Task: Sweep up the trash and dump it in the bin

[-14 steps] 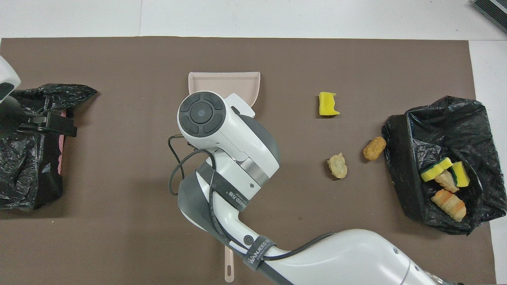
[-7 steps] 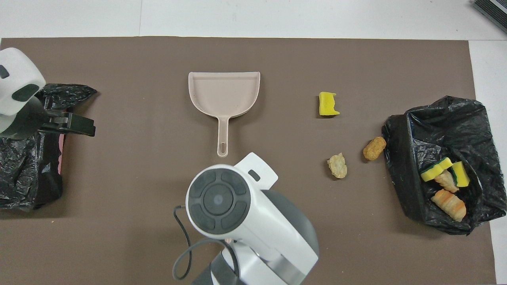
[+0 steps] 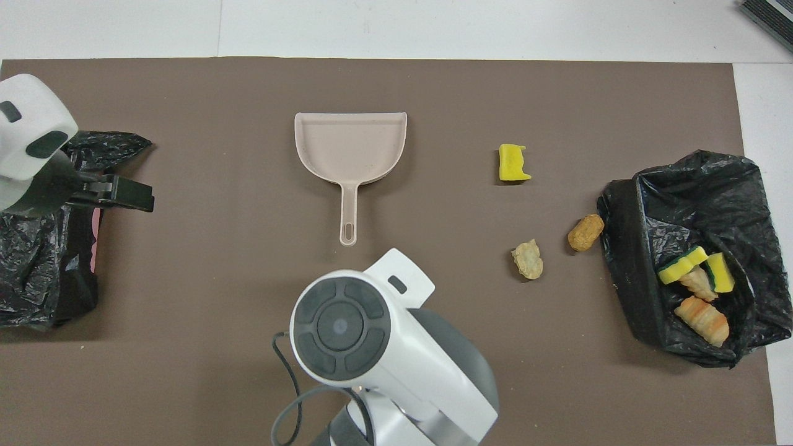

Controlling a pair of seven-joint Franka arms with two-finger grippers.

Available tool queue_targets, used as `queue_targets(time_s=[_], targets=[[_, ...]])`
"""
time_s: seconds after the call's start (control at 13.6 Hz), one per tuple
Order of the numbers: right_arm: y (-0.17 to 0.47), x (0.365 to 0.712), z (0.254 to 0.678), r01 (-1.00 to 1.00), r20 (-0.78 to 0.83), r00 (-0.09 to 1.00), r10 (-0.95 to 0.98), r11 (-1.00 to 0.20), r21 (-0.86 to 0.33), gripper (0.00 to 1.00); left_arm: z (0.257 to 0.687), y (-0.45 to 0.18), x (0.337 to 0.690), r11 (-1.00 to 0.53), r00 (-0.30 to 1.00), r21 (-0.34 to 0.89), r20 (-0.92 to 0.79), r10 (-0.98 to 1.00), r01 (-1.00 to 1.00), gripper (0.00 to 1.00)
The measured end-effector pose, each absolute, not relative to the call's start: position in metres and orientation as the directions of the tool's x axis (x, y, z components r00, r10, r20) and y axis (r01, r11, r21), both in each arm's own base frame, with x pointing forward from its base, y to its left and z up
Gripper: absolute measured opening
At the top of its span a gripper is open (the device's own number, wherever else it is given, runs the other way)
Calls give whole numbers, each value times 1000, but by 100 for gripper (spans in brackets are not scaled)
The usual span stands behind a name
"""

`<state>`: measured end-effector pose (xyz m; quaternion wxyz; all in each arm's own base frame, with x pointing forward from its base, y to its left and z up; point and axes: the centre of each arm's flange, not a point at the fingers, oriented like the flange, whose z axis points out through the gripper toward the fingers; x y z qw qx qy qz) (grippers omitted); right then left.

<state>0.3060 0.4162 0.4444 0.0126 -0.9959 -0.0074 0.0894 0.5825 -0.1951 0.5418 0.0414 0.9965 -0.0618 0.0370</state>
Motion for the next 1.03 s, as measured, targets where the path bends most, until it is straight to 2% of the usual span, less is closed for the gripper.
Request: queue_targets(time_s=[0.22,0.44,0.74,1.03], targets=[[425,283,425,50,-174,983,54,-998,-27,81,488,-240,594,-992,991,49,71,-116,-120,100],[430,280,402,49,-149,987,58,-997,-58,78,443,-284,596,-991,990,43,71,-120,-124,100],[448,270,364,69,-174,982,78,-996,-59,75,401,-326,580,-986,986,41,53,-161,-163,100],[448,269,354,68,-188,979,76,-997,-47,65,358,-357,556,-985,986,33,22,-166,-167,100]])
